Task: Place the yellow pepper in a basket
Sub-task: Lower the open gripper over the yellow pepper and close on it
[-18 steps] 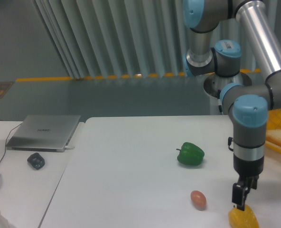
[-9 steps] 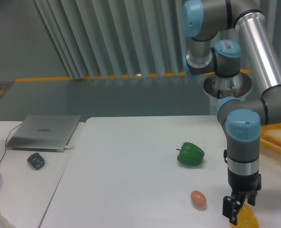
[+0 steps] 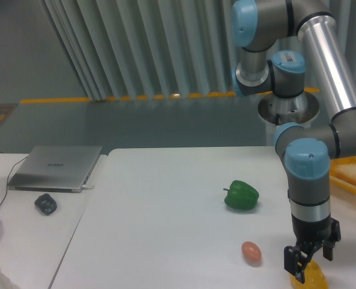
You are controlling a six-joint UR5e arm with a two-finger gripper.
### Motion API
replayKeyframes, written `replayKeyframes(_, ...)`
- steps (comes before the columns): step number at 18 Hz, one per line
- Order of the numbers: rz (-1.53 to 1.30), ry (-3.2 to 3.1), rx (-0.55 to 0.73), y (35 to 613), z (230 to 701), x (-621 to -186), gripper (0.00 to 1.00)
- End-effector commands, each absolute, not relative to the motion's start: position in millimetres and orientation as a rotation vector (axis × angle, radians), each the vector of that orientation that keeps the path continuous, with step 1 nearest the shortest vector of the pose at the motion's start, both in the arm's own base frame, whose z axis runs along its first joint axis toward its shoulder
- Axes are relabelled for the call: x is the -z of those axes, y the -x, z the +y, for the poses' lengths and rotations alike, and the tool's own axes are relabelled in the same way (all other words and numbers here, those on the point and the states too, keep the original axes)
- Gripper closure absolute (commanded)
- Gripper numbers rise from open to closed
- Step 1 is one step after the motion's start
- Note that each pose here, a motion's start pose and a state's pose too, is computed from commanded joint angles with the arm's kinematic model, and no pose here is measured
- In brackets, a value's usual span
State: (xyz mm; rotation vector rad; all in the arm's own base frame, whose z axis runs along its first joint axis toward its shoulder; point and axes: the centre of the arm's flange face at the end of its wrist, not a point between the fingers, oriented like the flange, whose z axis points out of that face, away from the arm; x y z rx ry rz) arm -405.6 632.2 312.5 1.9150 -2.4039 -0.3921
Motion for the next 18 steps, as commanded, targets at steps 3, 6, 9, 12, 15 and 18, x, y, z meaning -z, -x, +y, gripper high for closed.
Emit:
replayKeyframes(3,-2.410,-1.911,0.378,402.0,634.8,-306.4,0.00)
replayKeyframes(6,-2.410,-1.914,0.364,402.2,635.0,-300.4,0.00)
replayKeyframes(9,-2.407,-1.917,0.369,404.4,637.4,-284.1,0.00)
replayKeyframes(12,-2.395,-1.922,0.363,404.2,639.2,-268.3,0.00)
replayKeyframes(15,-2.384,-1.935,0.366,398.4,642.6,-269.4,0.00)
replayKeyframes(18,-2.330,-1.988,0.364,396.9,640.5,-270.4,0.16)
